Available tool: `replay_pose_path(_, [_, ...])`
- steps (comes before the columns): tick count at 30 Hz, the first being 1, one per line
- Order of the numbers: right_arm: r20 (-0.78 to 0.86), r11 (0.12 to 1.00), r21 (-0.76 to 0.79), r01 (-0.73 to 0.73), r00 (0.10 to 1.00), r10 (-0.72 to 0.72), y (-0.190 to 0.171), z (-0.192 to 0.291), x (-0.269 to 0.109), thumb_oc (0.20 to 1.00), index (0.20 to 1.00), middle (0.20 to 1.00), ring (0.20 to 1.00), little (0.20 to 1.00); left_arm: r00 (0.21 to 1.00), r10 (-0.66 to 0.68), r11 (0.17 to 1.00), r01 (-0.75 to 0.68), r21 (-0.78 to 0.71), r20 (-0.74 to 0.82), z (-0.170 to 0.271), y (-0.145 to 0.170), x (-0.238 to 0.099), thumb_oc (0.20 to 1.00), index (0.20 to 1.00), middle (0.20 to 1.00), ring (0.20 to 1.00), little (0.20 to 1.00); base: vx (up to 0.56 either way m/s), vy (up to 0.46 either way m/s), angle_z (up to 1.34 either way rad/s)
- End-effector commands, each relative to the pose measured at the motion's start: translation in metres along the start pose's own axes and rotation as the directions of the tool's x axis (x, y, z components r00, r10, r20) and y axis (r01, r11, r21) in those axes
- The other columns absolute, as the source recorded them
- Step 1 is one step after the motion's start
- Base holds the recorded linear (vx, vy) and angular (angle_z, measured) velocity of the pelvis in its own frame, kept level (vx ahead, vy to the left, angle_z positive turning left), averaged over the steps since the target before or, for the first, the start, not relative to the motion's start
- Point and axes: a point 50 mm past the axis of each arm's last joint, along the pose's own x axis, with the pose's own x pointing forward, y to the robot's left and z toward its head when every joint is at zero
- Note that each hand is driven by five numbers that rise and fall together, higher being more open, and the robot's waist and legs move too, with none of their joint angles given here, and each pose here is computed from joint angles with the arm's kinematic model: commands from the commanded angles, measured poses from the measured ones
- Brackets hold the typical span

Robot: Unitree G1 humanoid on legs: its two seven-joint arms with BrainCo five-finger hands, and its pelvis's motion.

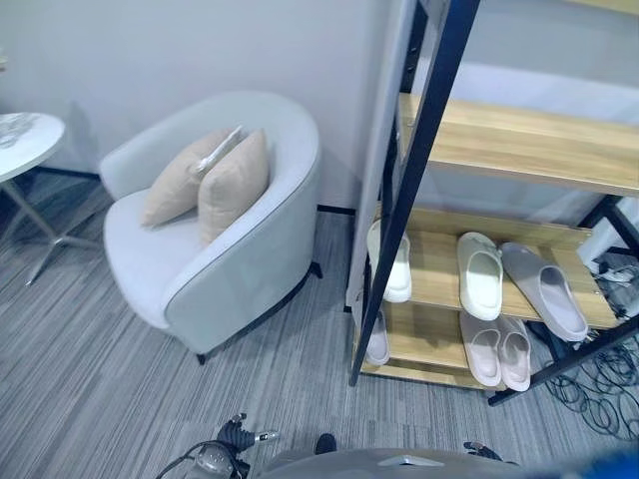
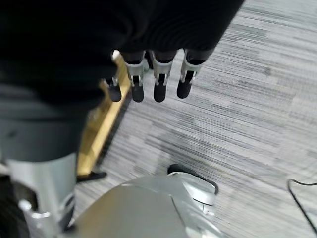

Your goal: Arrange the slippers neatly on the shoe rack.

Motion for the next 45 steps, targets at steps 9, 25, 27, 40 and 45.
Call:
replay_pose_path(9, [0.056,0.993,-0.038,0.11,0.993,-0.108,-0.044,0.021,0.001,1.0,1.0,1.0,1.0,1.0,0.996,0.08,0.997,-0.08,0.01,0.038,0.01,0.021,0.003,1.0,1.0,1.0,1.0,1.0,-0.01,-0.313,0.05])
replay_pose_path(25, [0.178,0.99,-0.078,0.115,0.979,-0.099,-0.038,0.054,0.002,1.0,1.0,1.0,1.0,1.0,0.999,0.019,0.987,-0.011,-0.161,0.048,0.027,-0.001,0.006,1.0,1.0,1.0,1.0,1.0,0.02,-0.142,0.22])
replay_pose_path(27, [0.233,0.993,-0.093,0.07,0.971,-0.047,-0.021,0.067,0.002,1.0,1.0,1.0,1.0,1.0,0.999,0.035,0.986,-0.029,-0.166,0.033,0.022,0.006,0.005,1.0,1.0,1.0,1.0,1.0,0.09,0.236,-0.31])
replay_pose_path(40, [0.53,0.889,-0.457,0.025,0.81,0.25,0.026,0.126,-0.024,1.0,1.0,1.0,1.0,1.0,0.991,-0.072,0.992,0.06,0.108,0.114,0.028,-0.02,0.002,1.0,1.0,1.0,1.0,1.0,-0.1,0.064,-0.08])
replay_pose_path(45, [0.686,0.835,-0.547,0.051,0.599,0.413,0.055,0.177,-0.059,1.0,1.0,1.0,1.0,1.0,0.984,-0.078,0.987,0.054,0.149,0.163,0.038,-0.026,0.002,1.0,1.0,1.0,1.0,1.0,0.0,0.003,0.01])
